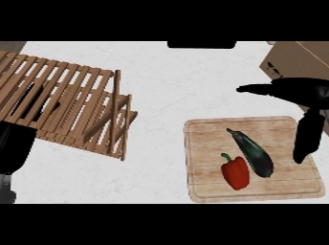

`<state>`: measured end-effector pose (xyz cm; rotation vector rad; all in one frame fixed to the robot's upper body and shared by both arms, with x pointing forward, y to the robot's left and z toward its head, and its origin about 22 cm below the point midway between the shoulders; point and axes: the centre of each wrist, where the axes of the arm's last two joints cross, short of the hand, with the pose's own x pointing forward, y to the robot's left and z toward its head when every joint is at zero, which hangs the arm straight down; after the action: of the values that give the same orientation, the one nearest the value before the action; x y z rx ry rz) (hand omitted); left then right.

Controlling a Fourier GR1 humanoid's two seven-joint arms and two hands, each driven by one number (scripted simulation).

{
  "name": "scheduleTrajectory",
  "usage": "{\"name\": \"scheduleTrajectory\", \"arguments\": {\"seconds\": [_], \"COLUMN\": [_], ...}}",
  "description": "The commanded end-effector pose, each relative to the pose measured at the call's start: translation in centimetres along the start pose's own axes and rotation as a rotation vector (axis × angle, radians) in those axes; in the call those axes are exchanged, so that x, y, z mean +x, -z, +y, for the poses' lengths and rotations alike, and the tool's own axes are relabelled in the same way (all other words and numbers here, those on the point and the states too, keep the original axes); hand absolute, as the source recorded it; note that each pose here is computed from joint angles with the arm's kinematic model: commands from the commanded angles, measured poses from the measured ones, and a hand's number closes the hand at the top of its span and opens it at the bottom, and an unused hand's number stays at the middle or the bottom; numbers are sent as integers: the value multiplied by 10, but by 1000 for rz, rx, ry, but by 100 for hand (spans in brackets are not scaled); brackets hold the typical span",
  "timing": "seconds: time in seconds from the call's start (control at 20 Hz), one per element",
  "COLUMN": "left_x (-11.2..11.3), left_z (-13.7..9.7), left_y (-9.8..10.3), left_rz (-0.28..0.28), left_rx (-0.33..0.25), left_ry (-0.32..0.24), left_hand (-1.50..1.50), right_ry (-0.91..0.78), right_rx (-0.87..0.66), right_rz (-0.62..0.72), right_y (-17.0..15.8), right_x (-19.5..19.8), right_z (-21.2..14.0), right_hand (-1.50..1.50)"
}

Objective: Pick the eggplant from the cutting board and place it in the cardboard box

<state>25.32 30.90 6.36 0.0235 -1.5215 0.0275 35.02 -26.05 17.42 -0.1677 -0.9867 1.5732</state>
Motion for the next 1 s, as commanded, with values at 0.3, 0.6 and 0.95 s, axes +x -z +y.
{"name": "scheduleTrajectory", "arguments": {"seconds": [0.3, 0.6, 0.95], "left_x": [-9, -33, -7], "left_z": [4, 11, 10], "left_y": [-24, -12, -11], "left_rz": [76, 78, 69], "left_rx": [25, 36, 18], "left_ry": [6, 6, 21], "left_hand": [0, 0, 0], "right_ry": [-33, -38, -28], "right_rx": [114, 123, 98], "right_rz": [88, 104, 38], "right_y": [29, 28, 29], "right_x": [-1, -5, 1], "right_z": [27, 22, 17], "right_hand": [-150, -150, -150]}}
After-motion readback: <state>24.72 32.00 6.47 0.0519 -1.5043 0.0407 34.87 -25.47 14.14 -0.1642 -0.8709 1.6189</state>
